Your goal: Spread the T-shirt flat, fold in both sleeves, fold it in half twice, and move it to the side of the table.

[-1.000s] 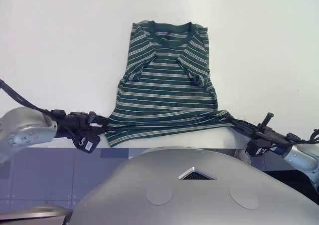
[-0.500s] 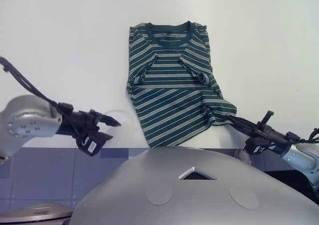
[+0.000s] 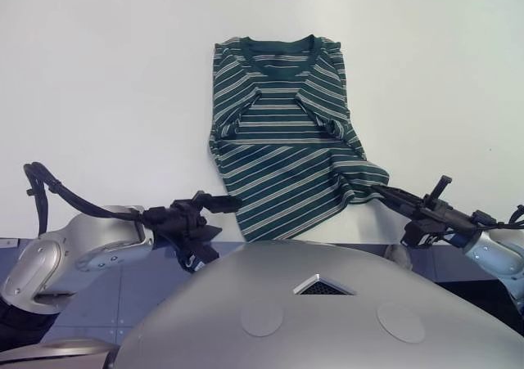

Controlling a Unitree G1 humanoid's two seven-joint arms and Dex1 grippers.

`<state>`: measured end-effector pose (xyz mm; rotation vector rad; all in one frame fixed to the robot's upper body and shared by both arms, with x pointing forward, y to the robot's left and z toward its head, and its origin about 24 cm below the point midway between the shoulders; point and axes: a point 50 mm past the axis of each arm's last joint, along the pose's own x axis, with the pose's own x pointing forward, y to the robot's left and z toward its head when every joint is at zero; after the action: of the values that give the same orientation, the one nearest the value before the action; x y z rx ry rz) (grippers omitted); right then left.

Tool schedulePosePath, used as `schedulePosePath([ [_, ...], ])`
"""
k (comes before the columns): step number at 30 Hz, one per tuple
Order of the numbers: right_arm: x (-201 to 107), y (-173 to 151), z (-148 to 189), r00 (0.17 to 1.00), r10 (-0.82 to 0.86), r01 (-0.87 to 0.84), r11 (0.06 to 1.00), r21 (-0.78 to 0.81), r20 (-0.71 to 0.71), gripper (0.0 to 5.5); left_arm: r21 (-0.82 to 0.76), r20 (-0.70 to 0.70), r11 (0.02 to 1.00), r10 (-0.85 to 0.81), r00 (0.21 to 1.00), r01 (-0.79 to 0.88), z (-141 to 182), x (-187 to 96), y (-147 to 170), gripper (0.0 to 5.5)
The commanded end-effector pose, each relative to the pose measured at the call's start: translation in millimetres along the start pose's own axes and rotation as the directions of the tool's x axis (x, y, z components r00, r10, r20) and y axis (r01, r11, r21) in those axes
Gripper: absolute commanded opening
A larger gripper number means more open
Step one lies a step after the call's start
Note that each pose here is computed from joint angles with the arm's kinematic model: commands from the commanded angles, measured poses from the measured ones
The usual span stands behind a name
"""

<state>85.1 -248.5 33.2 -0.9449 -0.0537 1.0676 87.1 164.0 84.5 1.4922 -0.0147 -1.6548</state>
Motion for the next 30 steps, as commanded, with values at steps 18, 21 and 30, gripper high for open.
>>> schedulePosePath([
  [18,3.5,1.6,-1.9,1.0,0.014,-0.014,1.0,0.006,-0.004,0.0,-0.108,0.197,0.992,-0.042,0.979,0.064,-5.6,40.7,-11.1,5.32],
  [21,3.6,1.7,-1.6,1.0,0.013,-0.013,1.0,0.007,-0.004,0.0,-0.105,0.218,0.992,-0.049,0.975,0.073,-16.4,45.7,-17.8,5.32],
  [30,2.6,3.5,-0.4,1.0,0.014,-0.014,1.0,0.014,-0.005,0.0,-0.087,0.22,0.992,-0.067,0.973,0.088,-18.1,44.7,-18.3,3.39],
])
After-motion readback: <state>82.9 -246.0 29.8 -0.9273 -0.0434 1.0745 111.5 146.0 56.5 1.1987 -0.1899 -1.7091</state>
